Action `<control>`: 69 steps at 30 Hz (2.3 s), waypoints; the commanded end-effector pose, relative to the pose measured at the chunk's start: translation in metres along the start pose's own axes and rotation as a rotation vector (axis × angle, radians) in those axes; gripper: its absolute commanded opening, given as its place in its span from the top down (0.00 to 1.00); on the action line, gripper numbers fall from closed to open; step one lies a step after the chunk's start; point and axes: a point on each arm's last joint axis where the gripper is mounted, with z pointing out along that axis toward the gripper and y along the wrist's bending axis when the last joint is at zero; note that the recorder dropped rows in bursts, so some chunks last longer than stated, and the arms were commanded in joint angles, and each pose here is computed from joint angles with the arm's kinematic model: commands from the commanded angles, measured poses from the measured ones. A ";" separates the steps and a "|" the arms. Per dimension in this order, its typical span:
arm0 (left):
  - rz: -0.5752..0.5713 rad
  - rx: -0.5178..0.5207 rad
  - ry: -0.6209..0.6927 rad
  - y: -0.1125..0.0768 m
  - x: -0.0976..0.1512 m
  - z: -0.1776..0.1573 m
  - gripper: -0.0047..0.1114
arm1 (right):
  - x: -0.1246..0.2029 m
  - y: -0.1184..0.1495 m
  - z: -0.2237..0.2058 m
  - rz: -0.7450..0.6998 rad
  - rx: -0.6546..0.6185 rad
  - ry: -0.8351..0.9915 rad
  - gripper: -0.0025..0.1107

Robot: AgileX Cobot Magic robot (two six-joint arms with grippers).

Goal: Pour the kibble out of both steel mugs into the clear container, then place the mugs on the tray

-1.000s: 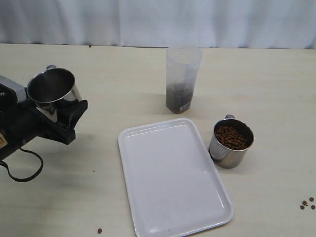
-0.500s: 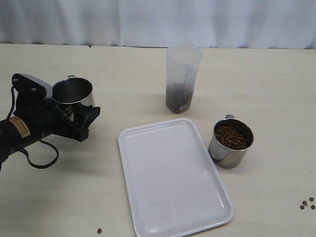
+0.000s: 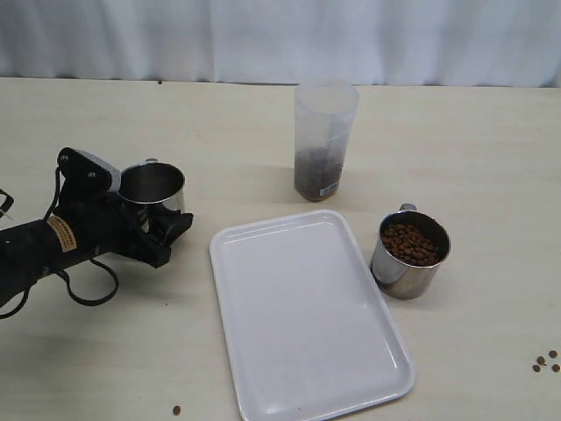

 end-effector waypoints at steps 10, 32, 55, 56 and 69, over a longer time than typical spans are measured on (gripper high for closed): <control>0.004 -0.014 0.140 0.008 0.012 0.012 0.96 | 0.002 0.000 0.000 -0.003 -0.002 0.007 0.94; -0.014 0.092 0.095 -0.001 -0.012 0.004 0.18 | 0.002 0.000 0.000 -0.003 -0.002 0.007 0.94; 0.002 0.023 0.089 -0.002 -0.048 -0.027 0.18 | 0.002 0.000 0.000 -0.003 -0.002 0.007 0.94; 0.007 0.021 0.079 -0.003 -0.051 -0.030 0.18 | 0.002 0.000 0.000 -0.003 -0.002 0.007 0.94; -0.193 -0.017 -0.112 -0.018 -0.095 -0.085 0.18 | 0.002 0.000 0.000 -0.003 -0.002 0.007 0.94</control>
